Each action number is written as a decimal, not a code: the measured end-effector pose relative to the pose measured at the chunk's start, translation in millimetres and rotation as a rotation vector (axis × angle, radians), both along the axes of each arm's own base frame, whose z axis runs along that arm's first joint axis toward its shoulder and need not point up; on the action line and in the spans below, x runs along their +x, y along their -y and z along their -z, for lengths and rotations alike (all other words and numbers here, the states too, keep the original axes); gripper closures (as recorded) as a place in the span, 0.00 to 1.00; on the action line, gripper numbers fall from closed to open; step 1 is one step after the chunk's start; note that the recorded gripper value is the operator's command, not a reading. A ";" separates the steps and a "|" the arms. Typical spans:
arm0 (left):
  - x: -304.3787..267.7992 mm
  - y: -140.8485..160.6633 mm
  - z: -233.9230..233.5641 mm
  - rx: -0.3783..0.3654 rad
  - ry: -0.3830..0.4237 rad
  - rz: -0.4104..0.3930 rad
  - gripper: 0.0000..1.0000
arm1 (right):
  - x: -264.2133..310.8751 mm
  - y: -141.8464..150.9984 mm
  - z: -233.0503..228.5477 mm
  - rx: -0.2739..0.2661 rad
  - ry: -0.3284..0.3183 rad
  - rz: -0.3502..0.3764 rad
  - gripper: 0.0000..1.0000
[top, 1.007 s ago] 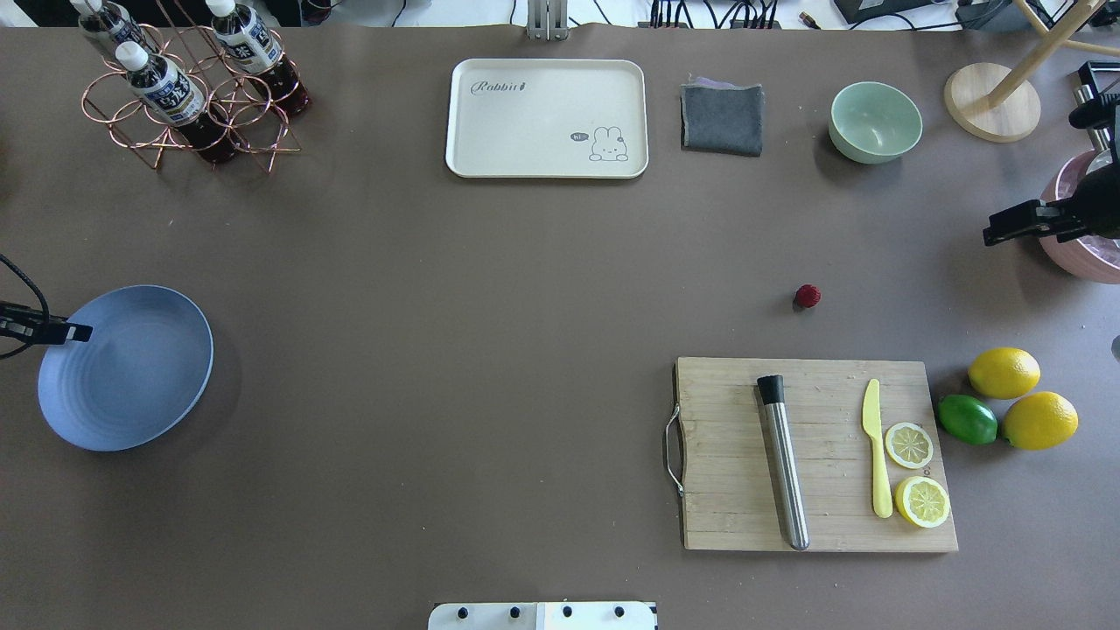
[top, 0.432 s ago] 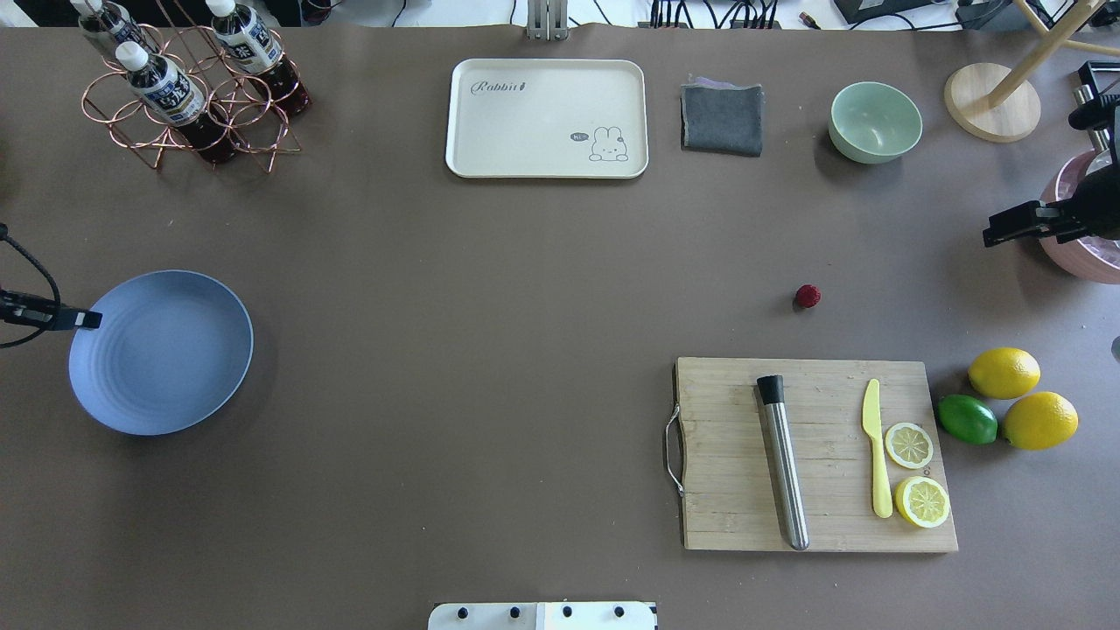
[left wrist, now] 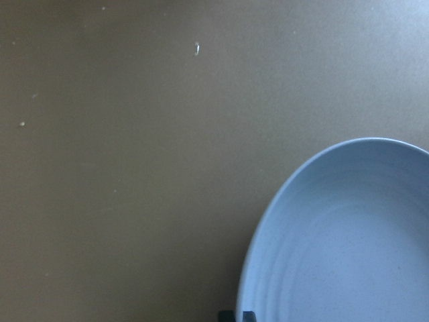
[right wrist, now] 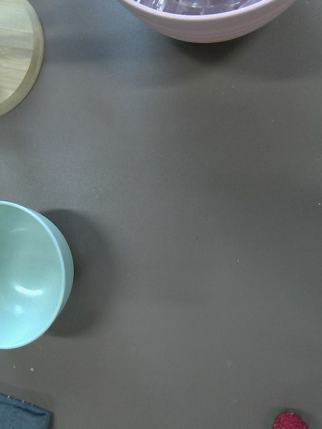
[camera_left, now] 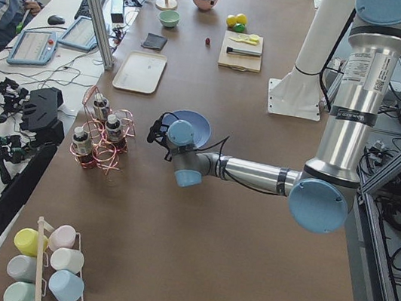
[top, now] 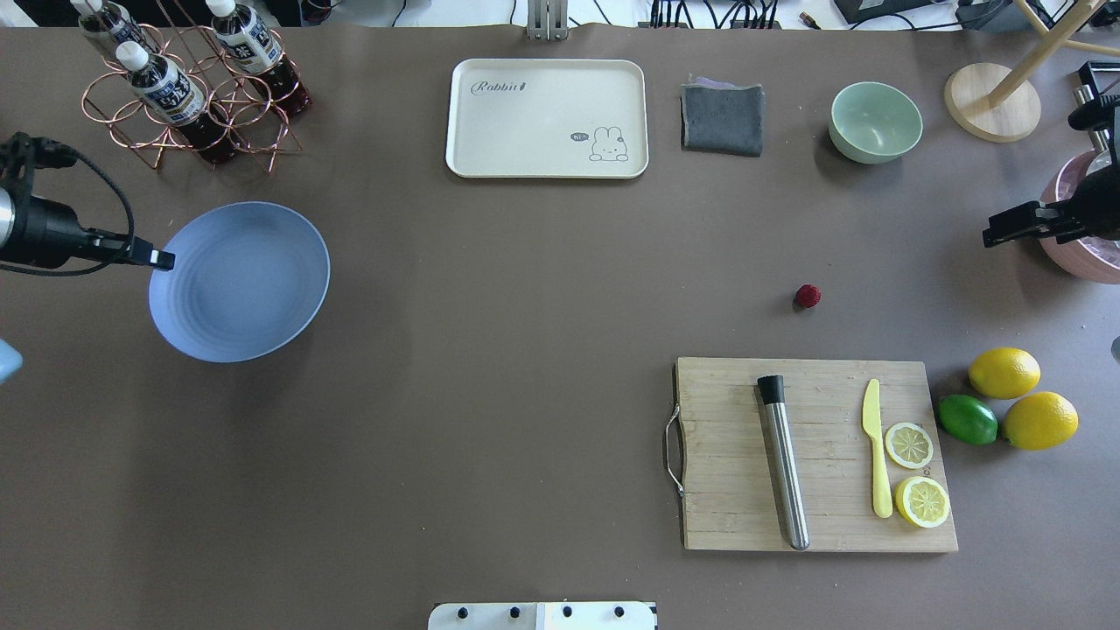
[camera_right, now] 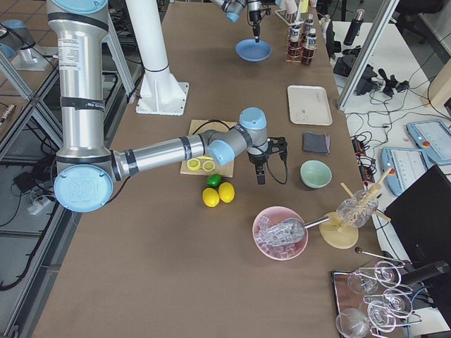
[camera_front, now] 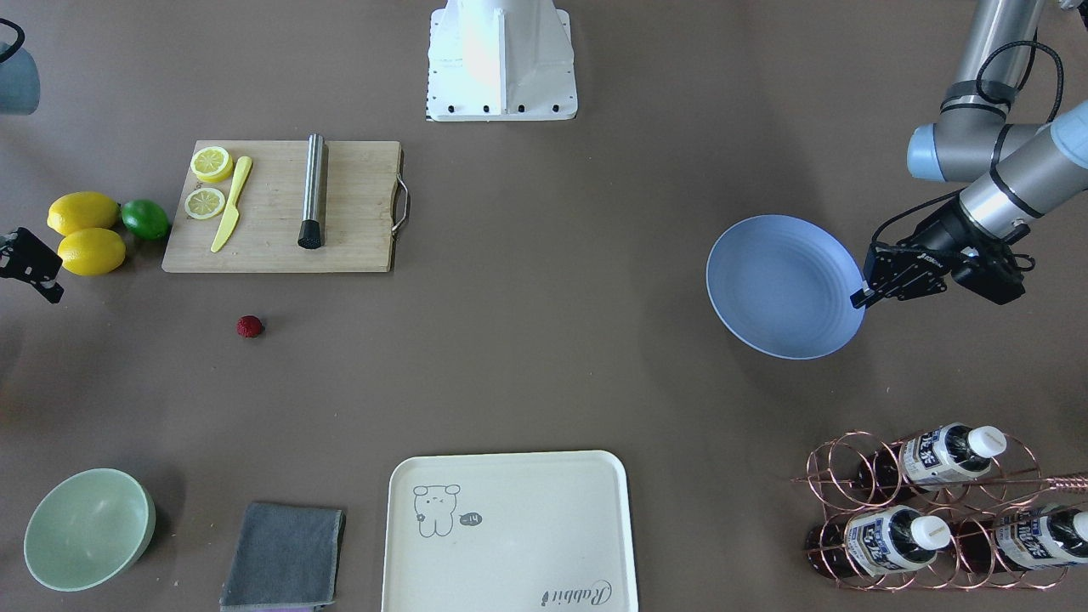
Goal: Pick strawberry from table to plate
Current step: 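Slide the light blue plate with the left gripper toward the table center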
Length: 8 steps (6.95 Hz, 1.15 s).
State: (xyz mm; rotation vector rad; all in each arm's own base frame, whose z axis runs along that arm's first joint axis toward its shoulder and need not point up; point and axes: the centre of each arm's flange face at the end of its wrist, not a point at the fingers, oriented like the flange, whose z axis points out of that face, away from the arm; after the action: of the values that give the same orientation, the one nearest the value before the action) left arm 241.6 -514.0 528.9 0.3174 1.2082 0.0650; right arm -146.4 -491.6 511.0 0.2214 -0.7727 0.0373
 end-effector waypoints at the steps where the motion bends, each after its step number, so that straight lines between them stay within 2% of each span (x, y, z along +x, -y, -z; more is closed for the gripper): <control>1: 24.0 12.2 27.3 -0.016 -0.017 0.006 1.00 | -0.4 -0.1 0.5 0.000 0.001 0.001 0.00; 3: 98.7 23.2 88.8 -0.032 -0.028 0.015 1.00 | -0.9 -0.1 2.1 0.002 0.003 0.001 0.00; 4: 145.3 19.2 124.1 -0.042 -0.031 0.016 1.00 | -1.0 -0.2 2.6 0.003 0.004 0.002 0.00; 6: 225.2 1.7 185.0 -0.050 -0.016 0.025 1.00 | -0.9 -0.1 2.6 0.002 0.005 0.002 0.00; 8: 270.9 -18.3 214.9 -0.034 0.002 0.032 1.00 | -2.4 -0.8 2.4 0.001 0.005 0.006 0.00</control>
State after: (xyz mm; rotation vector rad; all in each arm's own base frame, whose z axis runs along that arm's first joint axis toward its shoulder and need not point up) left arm 512.5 -495.7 314.1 0.3071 1.2009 0.0169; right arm -148.8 -490.8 508.7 0.2202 -0.7788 0.0321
